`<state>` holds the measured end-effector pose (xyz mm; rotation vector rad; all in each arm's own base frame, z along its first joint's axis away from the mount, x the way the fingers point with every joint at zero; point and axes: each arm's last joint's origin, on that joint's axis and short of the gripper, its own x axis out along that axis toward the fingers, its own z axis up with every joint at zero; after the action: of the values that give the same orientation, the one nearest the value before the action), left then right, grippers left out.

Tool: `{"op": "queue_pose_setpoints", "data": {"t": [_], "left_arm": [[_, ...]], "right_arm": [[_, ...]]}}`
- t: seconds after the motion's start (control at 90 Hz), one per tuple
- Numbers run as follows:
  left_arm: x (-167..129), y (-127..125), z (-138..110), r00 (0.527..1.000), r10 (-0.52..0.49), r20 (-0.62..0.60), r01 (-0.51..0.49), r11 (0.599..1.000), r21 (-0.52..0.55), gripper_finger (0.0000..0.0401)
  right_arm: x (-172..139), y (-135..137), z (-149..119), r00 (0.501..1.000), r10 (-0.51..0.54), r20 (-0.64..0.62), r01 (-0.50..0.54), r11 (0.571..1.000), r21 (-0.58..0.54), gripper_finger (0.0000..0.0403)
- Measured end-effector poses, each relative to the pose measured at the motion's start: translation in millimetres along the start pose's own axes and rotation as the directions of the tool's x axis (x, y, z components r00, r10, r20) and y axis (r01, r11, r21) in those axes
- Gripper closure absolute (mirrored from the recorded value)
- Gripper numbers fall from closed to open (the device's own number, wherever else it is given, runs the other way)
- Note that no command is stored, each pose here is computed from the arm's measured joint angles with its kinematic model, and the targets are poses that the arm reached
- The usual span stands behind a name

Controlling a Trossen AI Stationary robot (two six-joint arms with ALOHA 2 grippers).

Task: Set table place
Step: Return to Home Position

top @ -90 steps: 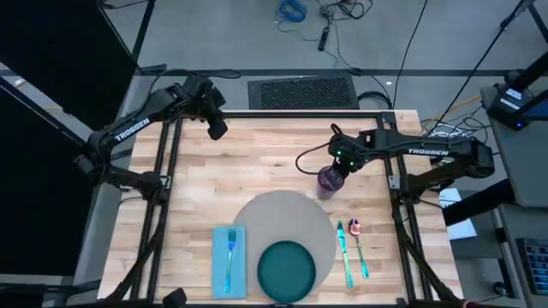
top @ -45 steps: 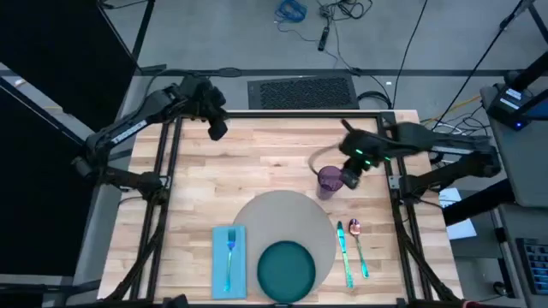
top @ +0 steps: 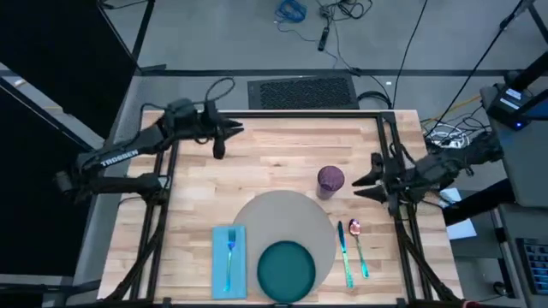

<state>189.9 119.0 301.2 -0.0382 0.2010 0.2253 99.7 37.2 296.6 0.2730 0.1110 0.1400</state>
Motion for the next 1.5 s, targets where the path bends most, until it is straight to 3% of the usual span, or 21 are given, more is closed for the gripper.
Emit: {"op": "queue_pose_setpoints", "data": {"t": [0.111,0.278,0.4,0.511,0.622,0.822,0.989,1.078,1.256,1.5], "left_arm": [[9,2,-12,0.996,-0.031,0.088,0.03,0.999,0.013,0.0338],[16,3,-13,0.971,-0.117,0.208,0.105,0.992,0.067,0.0338],[21,11,-20,0.979,-0.093,0.182,0.084,0.995,0.053,0.0338],[25,23,-20,0.964,-0.142,0.227,0.134,0.99,0.049,0.0338],[23,36,-17,0.943,-0.146,0.3,0.14,0.989,0.041,0.0338],[8,48,-20,0.967,-0.078,0.241,0.084,0.996,-0.013,0.0338],[-31,32,-11,0.985,0.07,0.158,-0.07,0.998,-0.008,0.0338],[-53,17,-12,0.987,0.135,0.092,-0.136,0.991,0.008,0.0338],[-65,-11,-15,0.986,0.101,0.133,-0.098,0.995,-0.024,0.0338],[-51,-53,-62,0.99,0.116,0.082,-0.109,0.99,-0.084,0.0338]], "right_arm": [[-6,-7,-19,0.987,0.103,0.121,-0.094,0.992,-0.08,0.0289],[-16,-17,-39,0.96,0.208,0.185,-0.183,0.972,-0.144,0.0289],[-22,-26,-47,0.955,0.186,0.231,-0.147,0.973,-0.176,0.0289],[-25,-31,-50,0.948,0.204,0.242,-0.158,0.968,-0.196,0.0293],[-24,-37,-51,0.958,0.139,0.25,-0.092,0.978,-0.189,0.0309],[-19,-51,-54,0.967,-0.003,0.253,0.038,0.99,-0.134,0.0354],[-14,-62,-57,0.968,-0.084,0.237,0.106,0.991,-0.082,0.0394],[-13,-65,-56,0.97,-0.071,0.232,0.09,0.993,-0.073,0.0401],[-12,-66,-54,0.977,0.001,0.215,0.012,0.998,-0.06,0.0393],[-8,-68,-57,0.985,-0.014,0.175,0.02,0.999,-0.034,0.0392]]}}
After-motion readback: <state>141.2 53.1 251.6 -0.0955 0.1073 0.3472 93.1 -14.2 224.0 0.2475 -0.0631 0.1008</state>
